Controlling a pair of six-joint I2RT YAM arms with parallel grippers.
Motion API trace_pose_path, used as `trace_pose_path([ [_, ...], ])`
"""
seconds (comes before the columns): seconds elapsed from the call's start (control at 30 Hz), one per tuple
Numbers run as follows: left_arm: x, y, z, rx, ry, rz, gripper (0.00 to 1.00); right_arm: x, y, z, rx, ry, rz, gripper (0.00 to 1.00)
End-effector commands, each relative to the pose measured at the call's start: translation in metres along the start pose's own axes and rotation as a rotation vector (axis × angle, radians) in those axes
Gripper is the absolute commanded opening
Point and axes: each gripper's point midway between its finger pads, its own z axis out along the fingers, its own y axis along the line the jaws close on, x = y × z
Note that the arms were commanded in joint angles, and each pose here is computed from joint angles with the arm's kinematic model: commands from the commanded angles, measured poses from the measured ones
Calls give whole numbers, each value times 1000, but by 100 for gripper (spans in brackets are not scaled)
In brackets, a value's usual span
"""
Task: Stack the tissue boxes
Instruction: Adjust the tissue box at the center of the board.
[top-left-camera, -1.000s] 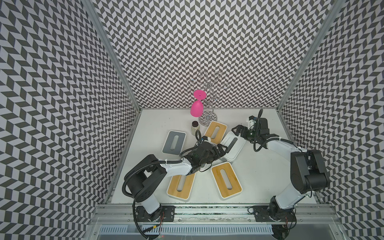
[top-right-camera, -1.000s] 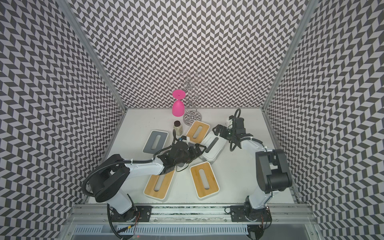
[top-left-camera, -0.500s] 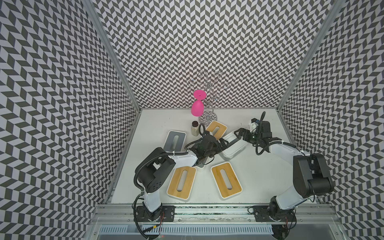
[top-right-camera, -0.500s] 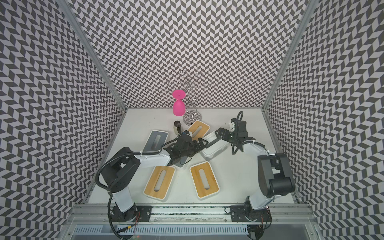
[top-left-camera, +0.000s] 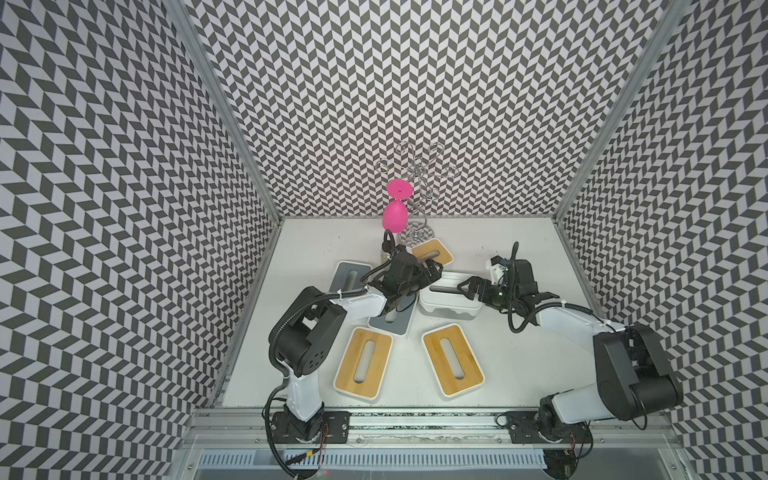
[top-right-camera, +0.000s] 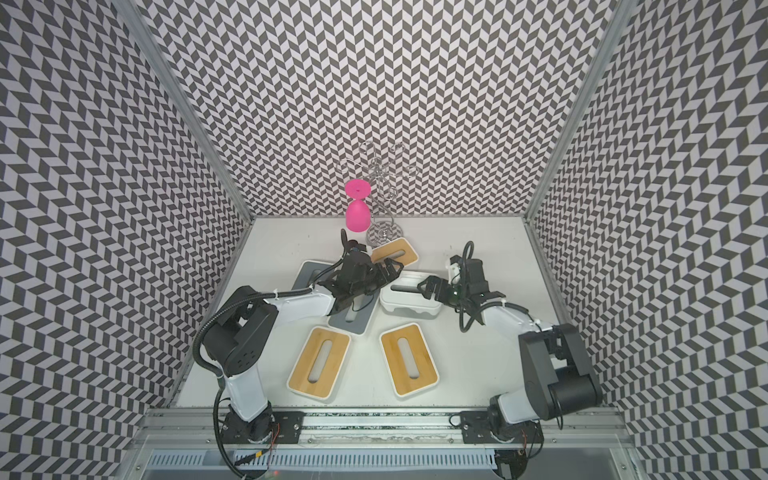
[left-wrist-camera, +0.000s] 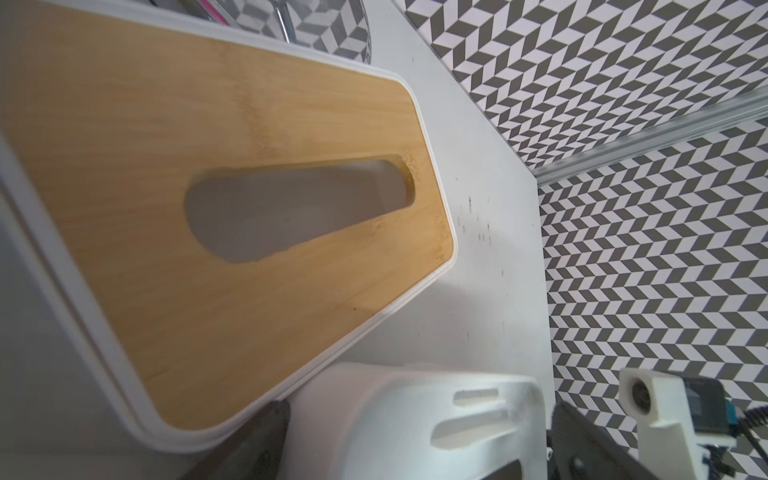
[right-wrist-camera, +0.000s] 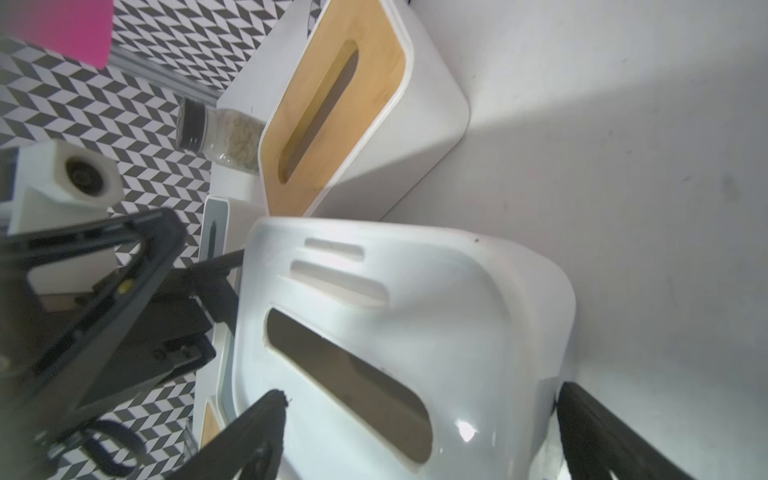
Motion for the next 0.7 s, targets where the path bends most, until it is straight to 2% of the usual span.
trace_pose_path([
  [0.0, -7, -7, -13, 5, -4, 64, 99, -7, 30, -8, -87, -40, -31, 99],
  [0.27, -11, -8, -42, -11, -20, 112, 100, -23, 25, -11, -83, -67, -23, 99],
  [0.53, 13, -7, -53, -6, 52, 165, 98, -40, 18, -12, -115, -125, 9, 100],
  [0.67, 21, -6, -54, -15, 71, 199, 96, -44, 17, -11, -121, -141, -1, 96],
])
